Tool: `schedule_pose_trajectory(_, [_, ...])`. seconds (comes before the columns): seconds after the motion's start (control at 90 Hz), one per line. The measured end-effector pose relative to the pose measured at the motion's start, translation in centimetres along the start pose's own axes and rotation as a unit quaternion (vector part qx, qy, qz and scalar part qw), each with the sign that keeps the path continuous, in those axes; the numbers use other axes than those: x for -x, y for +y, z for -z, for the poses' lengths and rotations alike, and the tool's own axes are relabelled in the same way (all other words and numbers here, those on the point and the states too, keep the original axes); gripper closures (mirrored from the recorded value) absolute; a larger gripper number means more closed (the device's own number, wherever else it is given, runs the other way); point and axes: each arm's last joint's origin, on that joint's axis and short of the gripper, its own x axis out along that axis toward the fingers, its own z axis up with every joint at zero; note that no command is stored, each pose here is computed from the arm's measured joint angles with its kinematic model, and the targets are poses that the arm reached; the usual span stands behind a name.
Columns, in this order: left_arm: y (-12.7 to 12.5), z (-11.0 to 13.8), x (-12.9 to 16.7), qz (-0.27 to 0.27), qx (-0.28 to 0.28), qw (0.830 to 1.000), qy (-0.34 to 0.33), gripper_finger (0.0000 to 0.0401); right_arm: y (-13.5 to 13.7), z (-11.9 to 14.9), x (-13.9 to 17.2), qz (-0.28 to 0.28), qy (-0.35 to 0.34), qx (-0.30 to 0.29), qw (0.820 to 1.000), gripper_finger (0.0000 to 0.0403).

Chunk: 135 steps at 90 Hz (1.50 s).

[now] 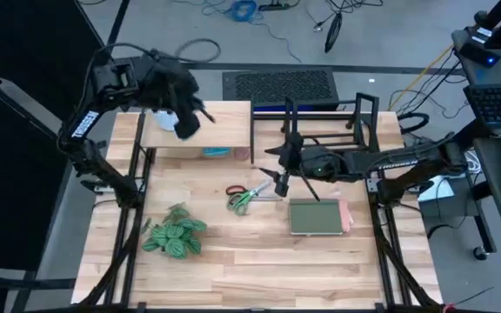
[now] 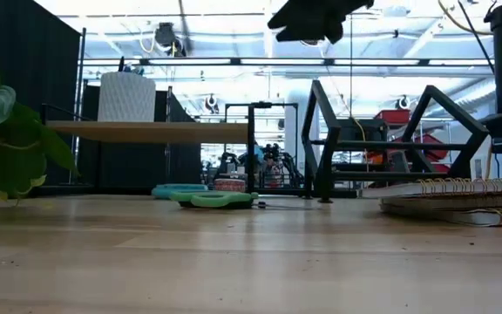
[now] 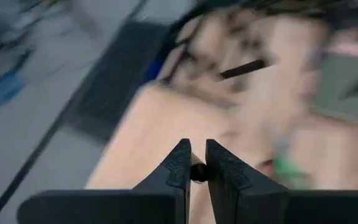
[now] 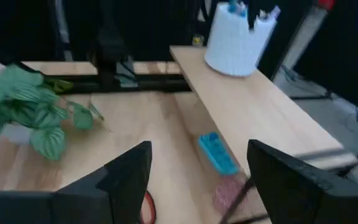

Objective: Stock shelves
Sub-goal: Remove the black pen from the white pen holder

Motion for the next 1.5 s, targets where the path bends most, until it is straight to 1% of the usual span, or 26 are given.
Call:
schedule_pose_trajectory(0.1, [-2.2, -0.9, -1.0, 0.037, -0.029, 0.999, -0.018, 0.0383, 0.4, -0.1, -0.6, -0.032, -0.021, 0.003, 0.999, 0.0154])
schedule_pose_trajectory(0.289, [-6.9, -1.8, -3.9, 0.093, -0.085, 0.992, 0.004, 0.0383, 0.5, -0.5, -0.9, -0.031, -0.045, -0.004, 0.998, 0.0154])
schedule_pose_trajectory(0.444, [-10.6, -2.7, -6.4, 0.126, -0.13, 0.983, -0.01, 0.0383, 0.6, -0.6, -0.8, -0.033, -0.053, -0.004, 0.998, 0.0154])
schedule_pose_trajectory(0.522, [-12.0, -2.9, -7.4, 0.135, -0.153, 0.979, -0.011, 0.0383, 0.7, -0.5, -0.8, -0.063, -0.049, -0.007, 0.997, 0.0154])
schedule_pose_trajectory(0.578, [-12.7, -3.0, -8.1, 0.139, -0.158, 0.978, -0.01, 0.0383, 1.0, -0.5, -0.8, -0.09, -0.049, -0.009, 0.995, 0.0157])
schedule_pose_trajectory(0.644, [-13.1, -3.0, -8.7, 0.138, -0.163, 0.977, -0.005, 0.0383, 1.3, -0.5, -0.7, -0.102, -0.047, -0.008, 0.994, 0.0173])
schedule_pose_trajectory(0.711, [-13.2, -3.0, -9.1, 0.132, -0.164, 0.978, 0.001, 0.0383, 1.6, -0.3, -0.6, -0.106, -0.035, 0.0, 0.994, 0.0206])
schedule_pose_trajectory(0.789, [-13.2, -3.0, -9.1, 0.129, -0.164, 0.978, 0.001, 0.0383, 1.6, 0.0, -0.6, -0.106, -0.024, 0.006, 0.994, 0.0264])
schedule_pose_trajectory(0.889, [-13.2, -3.0, -9.1, 0.129, -0.163, 0.978, 0.002, 0.038, 1.5, 0.4, -0.6, -0.103, -0.003, 0.013, 0.995, 0.0358])
schedule_pose_trajectory(0.933, [-13.2, -2.9, -9.1, 0.129, -0.16, 0.979, 0.005, 0.0374, 1.5, 0.5, -0.6, -0.105, 0.004, 0.017, 0.994, 0.0381])
schedule_pose_trajectory(1.033, [-13.4, -2.9, -9.2, 0.131, -0.155, 0.979, 0.008, 0.0356, 1.5, 1.0, -0.5, -0.106, 0.033, 0.021, 0.994, 0.0383])
schedule_pose_trajectory(1.133, [-13.0, -2.5, -9.1, 0.128, -0.163, 0.978, 0.026, 0.033, 1.5, 2.6, -0.4, -0.104, 0.107, 0.038, 0.988, 0.0385])
schedule_pose_trajectory(1.256, [-12.6, -1.8, -9.1, 0.122, -0.155, 0.978, 0.069, 0.0296, 1.1, 4.5, 0.1, -0.077, 0.203, 0.051, 0.975, 0.0387])
schedule_pose_trajectory(1.356, [-12.5, -1.4, -8.7, 0.099, -0.133, 0.983, 0.084, 0.0277, 0.6, 6.8, 0.4, -0.058, 0.269, 0.06, 0.96, 0.0387])
schedule_pose_trajectory(1.422, [-12.4, -1.2, -8.4, 0.086, -0.137, 0.983, 0.088, 0.0273, 0.0, 8.4, 0.4, -0.05, 0.295, 0.063, 0.952, 0.0387])
schedule_pose_trajectory(1.5, [-12.2, -1.0, -7.9, 0.083, -0.146, 0.981, 0.095, 0.0273, -0.8, 10.9, 0.4, -0.041, 0.328, 0.071, 0.941, 0.0387])
